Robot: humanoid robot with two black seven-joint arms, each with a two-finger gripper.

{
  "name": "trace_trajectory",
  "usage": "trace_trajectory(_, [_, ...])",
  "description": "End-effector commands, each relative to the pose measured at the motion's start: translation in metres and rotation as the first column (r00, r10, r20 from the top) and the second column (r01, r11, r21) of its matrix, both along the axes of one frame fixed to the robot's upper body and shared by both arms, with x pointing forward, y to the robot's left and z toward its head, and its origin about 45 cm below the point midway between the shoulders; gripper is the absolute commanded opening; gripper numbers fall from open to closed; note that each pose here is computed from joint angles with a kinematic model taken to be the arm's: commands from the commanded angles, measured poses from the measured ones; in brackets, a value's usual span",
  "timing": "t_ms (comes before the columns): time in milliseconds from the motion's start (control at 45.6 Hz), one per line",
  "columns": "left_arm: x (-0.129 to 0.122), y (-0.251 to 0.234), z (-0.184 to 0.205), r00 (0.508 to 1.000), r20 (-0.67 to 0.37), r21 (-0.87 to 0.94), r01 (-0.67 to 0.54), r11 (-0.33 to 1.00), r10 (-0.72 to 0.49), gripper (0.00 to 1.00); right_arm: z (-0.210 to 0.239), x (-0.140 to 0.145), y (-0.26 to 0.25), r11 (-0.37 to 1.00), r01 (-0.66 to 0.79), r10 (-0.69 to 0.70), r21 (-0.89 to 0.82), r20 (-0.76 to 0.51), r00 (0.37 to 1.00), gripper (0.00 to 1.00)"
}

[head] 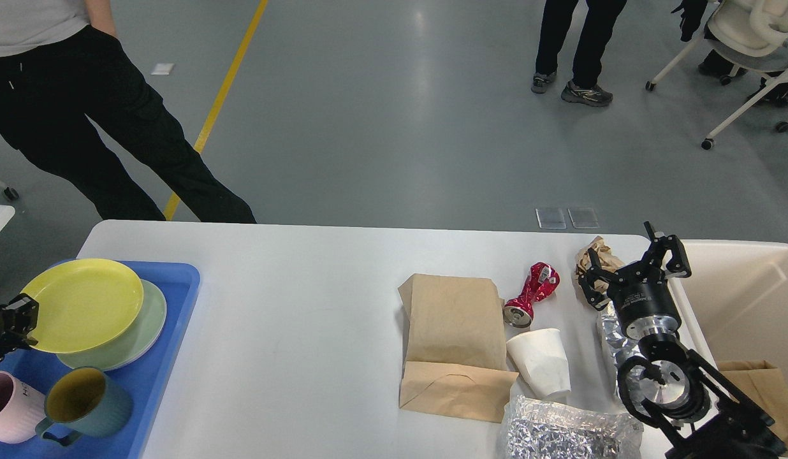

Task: Tidy desktop
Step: 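Move the yellow plate onto the green plate in the blue tray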

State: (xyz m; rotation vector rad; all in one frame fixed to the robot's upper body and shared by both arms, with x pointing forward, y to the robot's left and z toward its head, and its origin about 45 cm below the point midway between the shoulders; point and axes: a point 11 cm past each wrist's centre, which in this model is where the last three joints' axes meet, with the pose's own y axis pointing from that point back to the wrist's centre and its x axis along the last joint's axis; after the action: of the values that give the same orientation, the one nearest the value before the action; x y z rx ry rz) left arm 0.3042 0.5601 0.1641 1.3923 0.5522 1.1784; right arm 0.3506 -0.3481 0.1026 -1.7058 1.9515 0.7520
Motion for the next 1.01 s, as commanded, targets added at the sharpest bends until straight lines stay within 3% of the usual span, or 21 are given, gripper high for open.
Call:
trace_trajectory(0, [0.002, -0.007, -0.011, 1.0, 0.012, 0.008, 0.002, 1.0, -0.002, 0.0, 0.0, 0.0, 0.0, 1.0, 0.001, -0.001, 0.0, 0.001, 1.0, 1.0])
trace_trajectory(372, [0.003, -0.017, -0.027, 0.999, -0.004, 0.027, 0.036, 0.999, -0.036, 0.0, 0.0, 0.0, 0.0, 1.0, 0.001, -0.001, 0.0, 0.001, 1.0, 1.0])
trace_trajectory(438, [0.006, -0.019, -0.027, 0.999, 0.005, 0.017, 0.034, 0.999, -0.034, 0.04, 0.0, 0.0, 0.0, 1.0, 0.001, -0.001, 0.0, 0.001, 1.0, 1.0])
trace_trajectory(504, [0.007, -0.021, -0.028, 1.0, 0.008, 0.014, 0.028, 1.0, -0.028, 0.17, 0.0, 0.0, 0.0, 1.0, 0.0, 0.0, 0.0, -0.001, 1.0, 1.0])
trace_trajectory(657, [0.009, -0.014, -0.025, 0.999, 0.034, 0.063, 0.013, 0.998, -0.015, 0.8, 0.0, 0.0, 0.0, 1.0, 0.001, -0.001, 0.0, 0.001, 1.0, 1.0])
trace_trajectory(854, [0.008, -0.016, -0.026, 0.999, 0.02, 0.056, 0.024, 0.998, -0.026, 0.9, 0.0, 0.0, 0.0, 1.0, 0.001, -0.001, 0.001, 0.0, 1.0, 1.0])
trace_trajectory(986, [0.01, -0.016, -0.024, 0.999, 0.032, 0.065, 0.022, 0.998, -0.024, 0.91, 0.0, 0.0, 0.0, 1.0, 0.0, 0.0, 0.0, -0.001, 1.0, 1.0])
